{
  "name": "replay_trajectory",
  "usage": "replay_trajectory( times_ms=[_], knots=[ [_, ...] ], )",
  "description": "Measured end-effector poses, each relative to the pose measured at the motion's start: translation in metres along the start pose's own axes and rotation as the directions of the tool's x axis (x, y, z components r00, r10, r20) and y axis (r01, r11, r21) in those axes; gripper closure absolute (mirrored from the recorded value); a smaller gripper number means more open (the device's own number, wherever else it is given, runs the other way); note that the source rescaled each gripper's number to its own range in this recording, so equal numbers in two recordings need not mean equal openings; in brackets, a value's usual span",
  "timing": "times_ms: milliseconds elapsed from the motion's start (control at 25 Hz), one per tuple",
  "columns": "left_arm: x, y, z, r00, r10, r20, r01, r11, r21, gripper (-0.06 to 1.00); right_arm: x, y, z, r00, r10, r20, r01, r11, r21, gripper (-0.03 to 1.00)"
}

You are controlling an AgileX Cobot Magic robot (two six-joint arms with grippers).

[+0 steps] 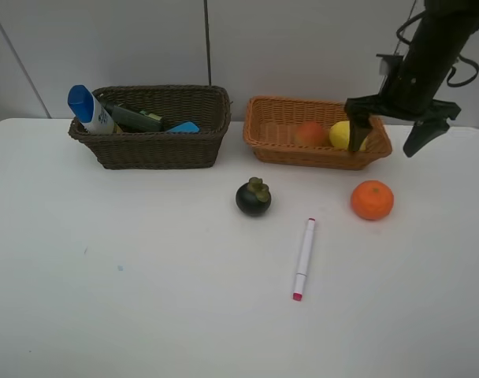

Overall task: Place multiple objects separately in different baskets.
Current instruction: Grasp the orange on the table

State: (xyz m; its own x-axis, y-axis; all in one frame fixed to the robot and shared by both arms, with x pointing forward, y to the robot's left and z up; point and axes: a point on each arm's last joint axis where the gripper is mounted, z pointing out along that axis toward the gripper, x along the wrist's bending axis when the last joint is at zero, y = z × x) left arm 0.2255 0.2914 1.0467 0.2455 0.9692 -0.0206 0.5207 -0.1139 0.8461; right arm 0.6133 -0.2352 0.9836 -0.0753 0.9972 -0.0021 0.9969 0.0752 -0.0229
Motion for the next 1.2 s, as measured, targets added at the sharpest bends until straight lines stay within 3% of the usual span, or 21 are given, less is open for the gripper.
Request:
replay_trajectory(
  times_ms=[160,520,800,1200],
  knots=[
    [0.000,0.000,0.000,1.000,0.000,0.000,0.000,1.000,0.000,0.11,-0.001,-0.017,0.035,1.000,0.005,0.000,-0.005,0.999,0.052,-0.03],
    [0.000,0.000,0.000,1.000,0.000,0.000,0.000,1.000,0.000,0.11,-0.003,-0.014,0.059,1.000,-0.010,0.006,0.011,0.993,-0.114,-0.03],
    [0.000,0.000,0.000,1.000,0.000,0.000,0.000,1.000,0.000,0.11,-0.006,-0.011,0.064,0.998,-0.044,0.046,0.051,0.985,-0.167,-0.03],
    [0.000,0.000,0.000,1.000,0.000,0.000,0.000,1.000,0.000,0.11,-0.006,-0.006,0.109,0.996,-0.063,0.062,0.068,0.994,-0.085,-0.03]
  ],
)
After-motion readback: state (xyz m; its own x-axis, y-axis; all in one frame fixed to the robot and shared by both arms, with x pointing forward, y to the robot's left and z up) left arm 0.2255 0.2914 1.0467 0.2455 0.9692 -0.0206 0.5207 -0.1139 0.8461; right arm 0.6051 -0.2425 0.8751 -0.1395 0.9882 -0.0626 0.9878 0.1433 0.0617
